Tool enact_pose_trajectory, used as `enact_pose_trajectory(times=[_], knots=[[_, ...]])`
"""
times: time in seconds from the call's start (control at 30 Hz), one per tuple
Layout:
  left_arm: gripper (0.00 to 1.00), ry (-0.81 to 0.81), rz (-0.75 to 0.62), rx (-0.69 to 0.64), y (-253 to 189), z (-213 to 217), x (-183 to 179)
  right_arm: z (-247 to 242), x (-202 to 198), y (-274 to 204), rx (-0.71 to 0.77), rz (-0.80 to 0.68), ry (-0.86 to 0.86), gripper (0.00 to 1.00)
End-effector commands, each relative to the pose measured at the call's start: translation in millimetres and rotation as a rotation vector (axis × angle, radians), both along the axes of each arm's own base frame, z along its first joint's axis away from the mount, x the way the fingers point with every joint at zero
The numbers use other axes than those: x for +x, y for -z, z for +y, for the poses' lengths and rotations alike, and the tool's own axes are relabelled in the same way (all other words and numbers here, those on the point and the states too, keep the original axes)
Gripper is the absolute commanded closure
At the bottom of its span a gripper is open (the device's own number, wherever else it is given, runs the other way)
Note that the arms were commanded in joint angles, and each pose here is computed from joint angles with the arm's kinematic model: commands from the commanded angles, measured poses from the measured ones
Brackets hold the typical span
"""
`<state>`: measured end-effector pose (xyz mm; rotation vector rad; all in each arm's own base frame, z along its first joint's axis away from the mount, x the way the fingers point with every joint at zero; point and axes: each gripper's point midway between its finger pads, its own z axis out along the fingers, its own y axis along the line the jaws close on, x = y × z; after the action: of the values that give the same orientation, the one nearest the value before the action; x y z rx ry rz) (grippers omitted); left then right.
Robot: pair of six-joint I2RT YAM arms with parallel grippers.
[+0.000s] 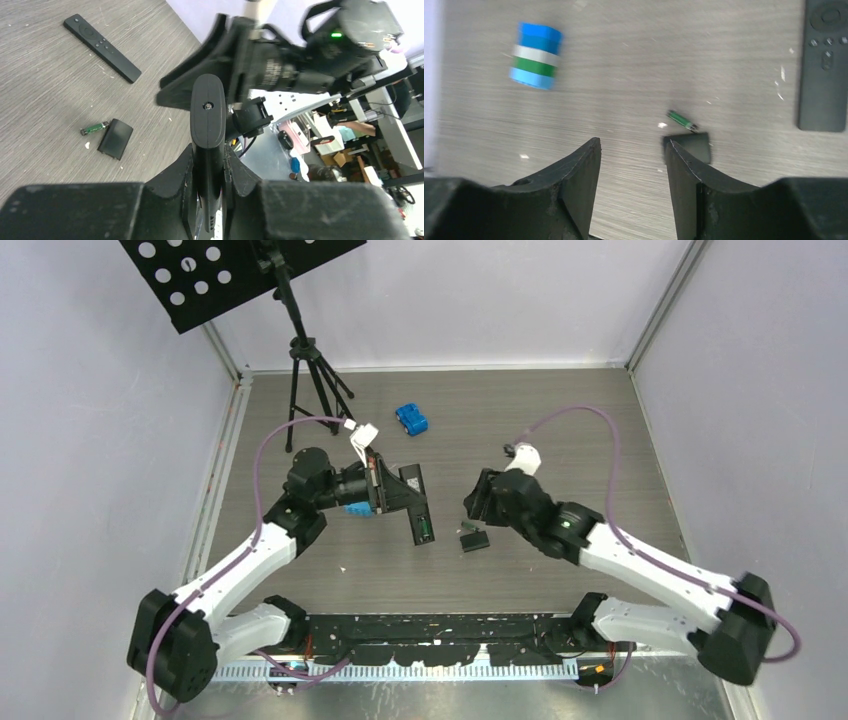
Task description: Load the batteries into the remote control
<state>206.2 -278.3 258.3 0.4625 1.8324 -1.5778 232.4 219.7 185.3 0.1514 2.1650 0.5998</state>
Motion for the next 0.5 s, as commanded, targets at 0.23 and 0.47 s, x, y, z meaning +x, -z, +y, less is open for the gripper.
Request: enact_pose_trajectory(times=[0.23, 0.47], knots=[[1.00, -0.049, -0.059, 0.088, 2, 13, -3, 8, 14, 93, -0.479, 0.200, -0.234, 0.43], [1.00, -0.055, -0.042, 0.097, 5, 14, -2, 12, 39, 125, -0.548, 0.271, -0.284, 0.45]])
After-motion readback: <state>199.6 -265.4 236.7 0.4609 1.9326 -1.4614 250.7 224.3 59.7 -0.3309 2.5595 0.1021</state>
